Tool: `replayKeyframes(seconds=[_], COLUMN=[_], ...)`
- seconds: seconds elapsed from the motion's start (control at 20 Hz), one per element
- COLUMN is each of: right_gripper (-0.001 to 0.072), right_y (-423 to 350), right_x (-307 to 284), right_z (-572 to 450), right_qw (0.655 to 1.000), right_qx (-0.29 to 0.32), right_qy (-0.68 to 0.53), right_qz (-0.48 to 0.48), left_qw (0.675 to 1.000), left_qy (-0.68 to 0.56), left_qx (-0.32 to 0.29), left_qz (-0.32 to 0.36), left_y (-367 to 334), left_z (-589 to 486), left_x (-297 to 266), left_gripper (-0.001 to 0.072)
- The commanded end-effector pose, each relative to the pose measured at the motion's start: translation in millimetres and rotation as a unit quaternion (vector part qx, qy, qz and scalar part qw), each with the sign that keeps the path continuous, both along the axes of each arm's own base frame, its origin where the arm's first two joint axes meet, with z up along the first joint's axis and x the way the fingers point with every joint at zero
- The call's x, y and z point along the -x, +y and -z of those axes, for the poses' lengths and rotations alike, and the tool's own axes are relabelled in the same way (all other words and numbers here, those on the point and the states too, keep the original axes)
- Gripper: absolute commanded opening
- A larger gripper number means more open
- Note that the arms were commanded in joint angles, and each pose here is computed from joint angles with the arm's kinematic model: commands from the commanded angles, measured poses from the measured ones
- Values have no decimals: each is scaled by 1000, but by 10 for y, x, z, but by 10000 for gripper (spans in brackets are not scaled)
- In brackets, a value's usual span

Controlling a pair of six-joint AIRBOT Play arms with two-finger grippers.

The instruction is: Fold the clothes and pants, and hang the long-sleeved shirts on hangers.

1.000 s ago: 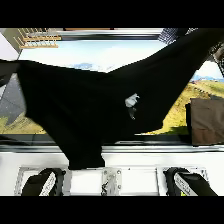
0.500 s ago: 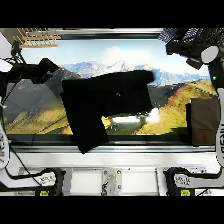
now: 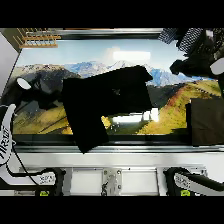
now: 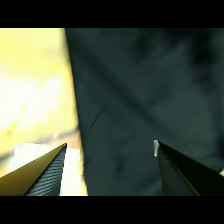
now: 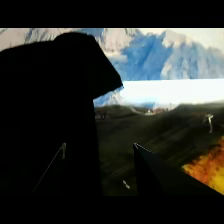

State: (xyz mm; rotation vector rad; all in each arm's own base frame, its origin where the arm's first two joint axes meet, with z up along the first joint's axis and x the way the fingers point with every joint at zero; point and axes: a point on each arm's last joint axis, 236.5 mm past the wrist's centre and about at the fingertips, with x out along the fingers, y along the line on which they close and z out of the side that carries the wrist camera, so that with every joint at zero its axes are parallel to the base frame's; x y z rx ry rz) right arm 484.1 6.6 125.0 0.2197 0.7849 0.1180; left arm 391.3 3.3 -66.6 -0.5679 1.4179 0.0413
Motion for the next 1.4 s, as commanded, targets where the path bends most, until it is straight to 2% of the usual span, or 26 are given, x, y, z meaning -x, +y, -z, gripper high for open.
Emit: replayKeyframes(seconds=[0.0,0.25,0.35,0.4,0.55,0.8,1.05,1.35], right_gripper=[467,467,467,469,472,472,473,469], right_y=[115,241,265,269,266,378,756,925], right_x=[477,698,757,796,1000,1291,841,638], right_z=[400,676,787,858,1217,2068,2233,2354], right_qw=[998,995,994,993,983,932,925,939], right_qx=[-6,-23,-30,-32,-62,-175,-274,-259], right_qy=[60,94,108,116,171,274,216,176], right_qz=[-13,-20,-19,-19,22,164,149,139], left_qw=[998,995,994,995,997,997,996,996], left_qy=[53,15,3,-1,-12,-37,-47,-50], left_qx=[25,78,80,80,72,70,71,69], left_qz=[-10,-66,-68,-62,-35,3,15,14], left_y=[-165,-375,-448,-507,-672,-720,-730,-721], left_z=[442,545,542,537,539,354,262,263], left_x=[472,337,281,263,232,80,12,-4], left_gripper=[584,583,566,411,17,9,9,9])
